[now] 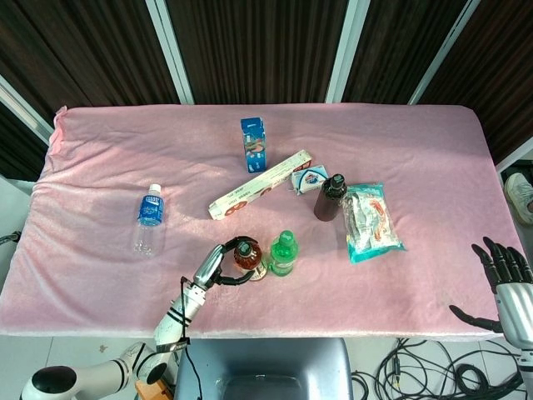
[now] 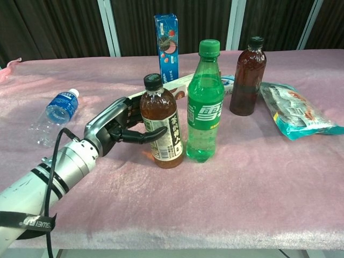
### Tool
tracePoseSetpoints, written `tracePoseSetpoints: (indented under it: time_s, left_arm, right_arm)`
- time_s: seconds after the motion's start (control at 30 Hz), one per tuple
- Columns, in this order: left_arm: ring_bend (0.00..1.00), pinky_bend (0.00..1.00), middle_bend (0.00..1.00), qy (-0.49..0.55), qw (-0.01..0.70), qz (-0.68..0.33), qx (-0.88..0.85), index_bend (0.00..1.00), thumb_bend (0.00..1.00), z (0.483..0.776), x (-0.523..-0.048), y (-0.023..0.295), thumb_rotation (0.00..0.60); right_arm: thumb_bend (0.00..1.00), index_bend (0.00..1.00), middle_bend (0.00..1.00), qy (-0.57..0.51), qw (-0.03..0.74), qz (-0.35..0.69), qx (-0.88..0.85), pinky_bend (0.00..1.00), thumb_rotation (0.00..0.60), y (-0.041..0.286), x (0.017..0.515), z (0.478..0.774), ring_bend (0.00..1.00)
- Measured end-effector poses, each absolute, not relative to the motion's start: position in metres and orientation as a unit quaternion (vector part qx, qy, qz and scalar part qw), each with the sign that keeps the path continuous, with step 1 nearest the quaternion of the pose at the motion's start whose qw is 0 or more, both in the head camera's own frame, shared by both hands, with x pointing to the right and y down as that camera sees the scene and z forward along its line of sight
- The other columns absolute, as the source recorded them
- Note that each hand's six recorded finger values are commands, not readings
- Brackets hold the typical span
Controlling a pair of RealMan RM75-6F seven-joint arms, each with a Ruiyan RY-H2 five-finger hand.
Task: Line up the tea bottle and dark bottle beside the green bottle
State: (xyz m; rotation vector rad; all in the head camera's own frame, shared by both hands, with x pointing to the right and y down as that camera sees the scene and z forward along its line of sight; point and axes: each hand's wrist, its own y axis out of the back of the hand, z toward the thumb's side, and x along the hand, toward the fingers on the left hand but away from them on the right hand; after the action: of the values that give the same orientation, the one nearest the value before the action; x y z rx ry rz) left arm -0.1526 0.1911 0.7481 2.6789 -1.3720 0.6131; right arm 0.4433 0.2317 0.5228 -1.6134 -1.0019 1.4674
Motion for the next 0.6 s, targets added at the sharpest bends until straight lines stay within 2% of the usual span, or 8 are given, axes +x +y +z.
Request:
tracePoseSetpoints:
  time_s: [0.1,0.2,0.27,0.4,0.47,0.6]
  left_arm:
    - [0.17,0.21,0.38,-0.442,0.034,0.202,0.873,0.52,0.46,0.7494,-0.1524,0.1925,0.6]
    - [0.04,0.15,0.22,-0.437,0.035,0.205,0.875,0.33,0.41,0.7513,-0.1517,0.1944,0.6]
    - [0.0,0.13,0.15,-0.437,0.039,0.204,0.875,0.22,0.39,0.7515,-0.1516,0.1943,0.6]
    - [0.0,0.1,0.04,-0.439,0.043,0.201,0.875,0.06,0.35,0.7511,-0.1523,0.1936,0.6]
    - [0.0,0.08,0.01,-0.437,0.043,0.201,0.875,0.01,0.33,0.7508,-0.1525,0.1937,0.6]
    - [0.0,0.06,0.0,-0.436,0.041,0.201,0.876,0.0,0.32,0.7494,-0.1522,0.1941,0.6]
  right_arm:
    - [0.22,0.0,0.0,-0.39,0.362,0.569,-0.627,0.04,0.6,0.2317,0.4434,0.5225,0.0]
    - [0.22,0.0,0.0,-0.39,0.362,0.569,-0.627,0.04,0.6,0.2317,0.4435,0.5224,0.0]
    - [0.22,0.0,0.0,-0.39,0.362,0.569,-0.627,0.04,0.6,0.2316,0.4435,0.5222,0.0]
    - [0.22,0.0,0.0,-0.39,0.363,0.568,-0.627,0.04,0.6,0.2317,0.4434,0.5221,0.0]
    - [0.22,0.0,0.0,-0.39,0.363,0.568,-0.627,0.04,0.6,0.2317,0.4433,0.5221,0.0]
    - [0.22,0.0,0.0,-0.39,0.364,0.568,-0.627,0.04,0.6,0.2319,0.4429,0.5223,0.0]
